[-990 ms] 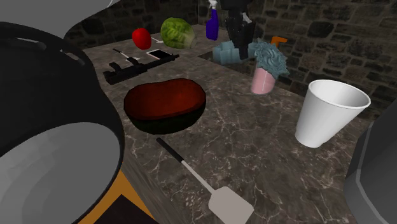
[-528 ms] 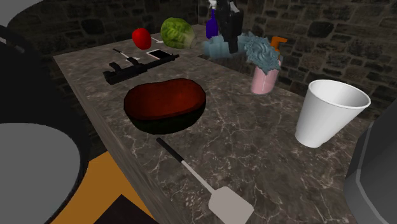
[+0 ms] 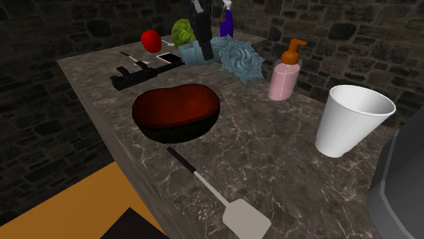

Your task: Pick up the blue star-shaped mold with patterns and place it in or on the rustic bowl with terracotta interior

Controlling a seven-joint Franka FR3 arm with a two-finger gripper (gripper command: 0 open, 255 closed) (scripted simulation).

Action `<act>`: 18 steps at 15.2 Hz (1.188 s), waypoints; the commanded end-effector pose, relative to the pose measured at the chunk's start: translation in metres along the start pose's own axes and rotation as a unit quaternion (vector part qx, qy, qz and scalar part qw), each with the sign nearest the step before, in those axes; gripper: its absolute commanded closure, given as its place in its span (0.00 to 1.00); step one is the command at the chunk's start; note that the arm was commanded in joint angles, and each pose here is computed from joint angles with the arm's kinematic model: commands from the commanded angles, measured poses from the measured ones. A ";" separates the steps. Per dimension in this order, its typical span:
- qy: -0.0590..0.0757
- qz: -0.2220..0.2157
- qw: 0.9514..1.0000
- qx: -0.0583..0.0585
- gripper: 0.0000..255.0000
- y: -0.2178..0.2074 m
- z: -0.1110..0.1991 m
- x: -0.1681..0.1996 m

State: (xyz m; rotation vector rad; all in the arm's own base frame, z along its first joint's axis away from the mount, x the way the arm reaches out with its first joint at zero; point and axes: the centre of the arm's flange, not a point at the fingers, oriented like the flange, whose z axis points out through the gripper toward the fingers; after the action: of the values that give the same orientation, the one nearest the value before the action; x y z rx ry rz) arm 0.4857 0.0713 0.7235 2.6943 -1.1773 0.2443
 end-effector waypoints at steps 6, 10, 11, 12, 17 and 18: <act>0.000 0.000 1.000 0.000 1.00 0.016 -0.028 -0.086; 0.000 0.000 1.000 0.000 1.00 0.020 -0.024 -0.111; 0.000 0.000 1.000 0.000 1.00 0.019 -0.019 -0.113; 0.000 0.000 1.000 0.000 1.00 0.019 -0.014 -0.114; 0.000 0.000 1.000 0.000 1.00 0.016 0.011 -0.120; 0.000 0.000 1.000 0.000 1.00 0.015 0.017 -0.121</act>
State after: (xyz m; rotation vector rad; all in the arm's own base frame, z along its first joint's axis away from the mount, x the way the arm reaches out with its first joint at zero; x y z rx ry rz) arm 0.3940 0.1427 0.6873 2.6929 -1.1779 0.2435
